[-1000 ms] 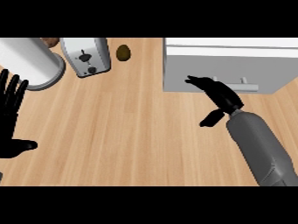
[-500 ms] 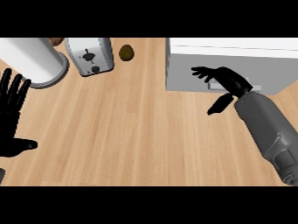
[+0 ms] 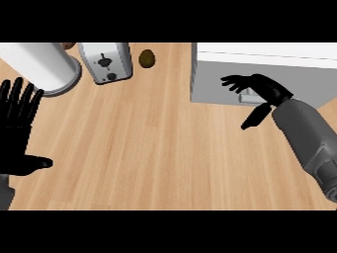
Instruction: Pick up the cup, place it into the drawer and close the drawer
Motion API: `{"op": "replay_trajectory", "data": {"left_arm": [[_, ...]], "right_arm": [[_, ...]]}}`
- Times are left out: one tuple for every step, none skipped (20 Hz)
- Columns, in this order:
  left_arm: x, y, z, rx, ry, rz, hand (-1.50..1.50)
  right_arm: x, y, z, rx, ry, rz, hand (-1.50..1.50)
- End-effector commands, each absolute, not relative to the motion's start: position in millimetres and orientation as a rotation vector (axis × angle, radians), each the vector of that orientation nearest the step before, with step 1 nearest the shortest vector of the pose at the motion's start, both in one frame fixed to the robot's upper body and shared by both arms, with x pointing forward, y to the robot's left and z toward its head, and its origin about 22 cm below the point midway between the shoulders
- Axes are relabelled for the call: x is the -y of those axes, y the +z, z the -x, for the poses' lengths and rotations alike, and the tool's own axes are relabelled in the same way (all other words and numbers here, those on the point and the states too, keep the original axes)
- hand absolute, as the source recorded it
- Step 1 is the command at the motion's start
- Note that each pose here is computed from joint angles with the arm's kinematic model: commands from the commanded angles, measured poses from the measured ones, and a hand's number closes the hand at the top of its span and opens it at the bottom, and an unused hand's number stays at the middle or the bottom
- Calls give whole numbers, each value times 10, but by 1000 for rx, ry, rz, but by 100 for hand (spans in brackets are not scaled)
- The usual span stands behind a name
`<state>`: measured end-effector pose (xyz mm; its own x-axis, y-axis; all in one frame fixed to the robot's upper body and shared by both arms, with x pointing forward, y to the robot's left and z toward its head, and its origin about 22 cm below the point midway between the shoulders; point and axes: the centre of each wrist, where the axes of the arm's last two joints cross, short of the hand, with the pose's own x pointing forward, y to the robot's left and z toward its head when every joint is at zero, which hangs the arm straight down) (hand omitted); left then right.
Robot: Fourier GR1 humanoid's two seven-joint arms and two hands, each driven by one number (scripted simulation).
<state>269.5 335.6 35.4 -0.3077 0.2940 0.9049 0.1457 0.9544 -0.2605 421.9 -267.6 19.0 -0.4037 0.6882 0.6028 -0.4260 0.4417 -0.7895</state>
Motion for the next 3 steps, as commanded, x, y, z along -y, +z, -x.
{"op": "replay_trajectory", "data": {"left_arm": [[-3298,445,-2777,1897,148,321,-150],[-3377,290,-2663,1883,138,332,-150],[-3347,350,-2766,1885,137,309,-150]], "right_arm": [[2955,537,-4350,1503,1156,406,-150],[3012,506,-4323,1499,1162,399,-150],[2927,486,-4336,1507,1159,397,-150]]}}
